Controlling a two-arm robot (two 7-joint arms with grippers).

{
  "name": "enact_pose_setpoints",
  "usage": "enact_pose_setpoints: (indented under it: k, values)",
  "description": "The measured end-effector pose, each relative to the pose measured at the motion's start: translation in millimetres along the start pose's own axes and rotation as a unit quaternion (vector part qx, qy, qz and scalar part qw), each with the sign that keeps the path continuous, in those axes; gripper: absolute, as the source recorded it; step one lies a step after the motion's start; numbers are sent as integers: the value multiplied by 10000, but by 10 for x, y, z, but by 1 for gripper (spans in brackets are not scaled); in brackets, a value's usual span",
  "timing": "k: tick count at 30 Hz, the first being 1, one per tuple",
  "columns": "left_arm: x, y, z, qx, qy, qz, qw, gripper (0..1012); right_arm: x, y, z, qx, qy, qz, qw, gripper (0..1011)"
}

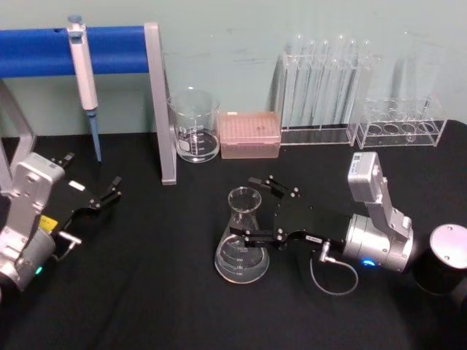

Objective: Grasp the erlenmeyer flask with one hand, shake it three times, then place it back.

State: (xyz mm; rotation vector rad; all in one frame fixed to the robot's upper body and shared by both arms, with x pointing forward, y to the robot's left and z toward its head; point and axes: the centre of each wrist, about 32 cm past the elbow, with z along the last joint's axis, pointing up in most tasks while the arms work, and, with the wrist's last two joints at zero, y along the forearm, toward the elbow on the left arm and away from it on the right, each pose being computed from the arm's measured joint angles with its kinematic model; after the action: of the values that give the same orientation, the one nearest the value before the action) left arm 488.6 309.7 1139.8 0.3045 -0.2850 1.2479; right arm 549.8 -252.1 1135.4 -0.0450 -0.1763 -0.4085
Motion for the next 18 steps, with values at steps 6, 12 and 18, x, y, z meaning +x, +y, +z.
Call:
enact_pose_setpoints:
  k: [6, 12, 18]
  values:
    - [0, 0, 0, 0, 0, 0, 10000, 1001, 21, 47, -28, -20, -5, 31, 10000, 1003]
    - [0, 0, 0, 0, 0, 0, 10000, 1001, 34, 84, -49, -56, -9, 64, 10000, 1003]
    - [0, 0, 0, 0, 0, 0, 10000, 1001, 42, 104, -63, -88, -1, 91, 9999, 1003]
